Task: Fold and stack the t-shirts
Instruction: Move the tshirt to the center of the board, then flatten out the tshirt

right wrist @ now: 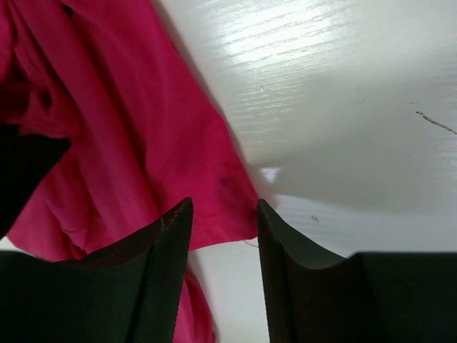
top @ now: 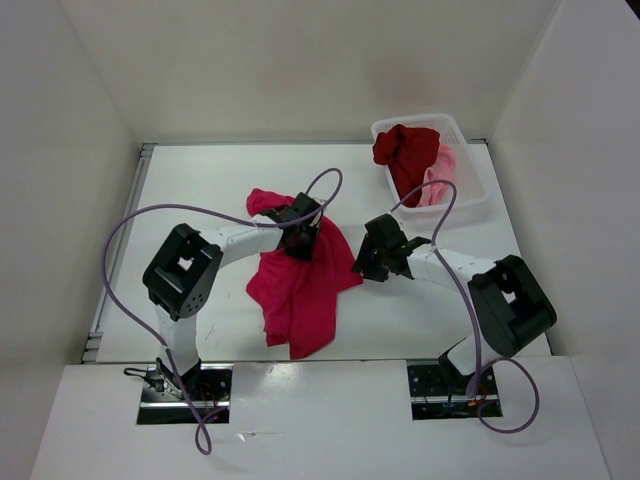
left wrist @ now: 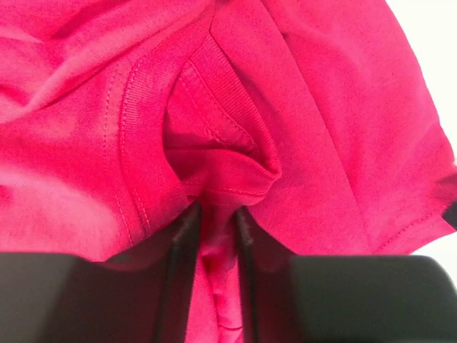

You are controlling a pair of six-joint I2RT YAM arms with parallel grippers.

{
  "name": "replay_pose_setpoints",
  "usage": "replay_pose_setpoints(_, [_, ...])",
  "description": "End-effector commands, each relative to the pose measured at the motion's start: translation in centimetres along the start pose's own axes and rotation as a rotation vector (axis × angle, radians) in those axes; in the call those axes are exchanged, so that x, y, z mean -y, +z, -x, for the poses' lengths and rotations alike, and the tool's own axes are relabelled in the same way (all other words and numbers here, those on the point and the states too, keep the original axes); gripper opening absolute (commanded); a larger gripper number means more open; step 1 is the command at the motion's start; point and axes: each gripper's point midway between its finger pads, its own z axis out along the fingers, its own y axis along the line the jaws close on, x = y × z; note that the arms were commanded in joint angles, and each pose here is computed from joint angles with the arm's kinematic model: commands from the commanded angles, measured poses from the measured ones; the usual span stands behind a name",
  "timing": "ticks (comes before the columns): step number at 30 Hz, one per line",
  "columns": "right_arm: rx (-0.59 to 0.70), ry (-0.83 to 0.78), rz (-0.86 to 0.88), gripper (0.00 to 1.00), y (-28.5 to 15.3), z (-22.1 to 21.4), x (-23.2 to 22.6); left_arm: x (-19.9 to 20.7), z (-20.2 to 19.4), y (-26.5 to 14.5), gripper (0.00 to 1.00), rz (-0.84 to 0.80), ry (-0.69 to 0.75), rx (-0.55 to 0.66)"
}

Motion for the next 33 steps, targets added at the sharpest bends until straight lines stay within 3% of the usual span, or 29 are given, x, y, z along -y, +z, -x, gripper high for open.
replay_pose_setpoints(1, [0.018,0.023,0.021,0.46,0.8,0.2,-0.2,0.8,3.5,-2.7,0.32,-0.015,0.016,0.111])
replay_pose_setpoints(9, [-0.013,0.013,-0.038,0.41,2.3,-0.4,1.0,2.2,4.7,-8.6,0.29,-0.101,-0.029,0.178])
replay_pose_setpoints(13, [0.021,0.014,-0.025,0.07,2.2,1.0,-0.2,-0.4,5.2,-11.2,0.23,-0.117,-0.124,0.206])
replay_pose_setpoints(15, [0.1,0.003,-0.028,0.0,1.5,3.5,-1.5,-1.5,5.9,-13.3,0.19,-0.133,-0.177,0.254])
replay_pose_setpoints(19, [0.21,0.011,-0.003,0.0,0.1,9.0,-3.6,-2.4,4.8,-12.7,0.17,-0.171,-0.209,0.207])
replay_pose_setpoints(21, [0.265,0.011,-0.004,0.0,-0.9,11.3,-4.5,-0.2,3.8,-11.5,0.17,-0.204,-0.168,0.156])
replay_pose_setpoints(22, [0.286,-0.002,-0.009,0.0,-1.2,12.2,-4.4,0.7,3.6,-11.1,0.19,-0.209,-0.147,0.154])
replay_pose_setpoints(24, [0.305,-0.004,-0.013,0.0,-1.9,13.1,-4.5,2.1,3.2,-9.6,0.44,-0.188,-0.097,0.135])
replay_pose_setpoints(27, [0.291,-0.006,-0.028,0.0,-1.9,12.4,-3.8,2.4,3.1,-7.9,0.63,-0.168,-0.088,0.124])
replay_pose_setpoints(33, [0.261,0.0,-0.045,0.0,-1.7,10.5,-2.0,3.6,1.6,-4.2,0.71,-0.134,0.004,0.065])
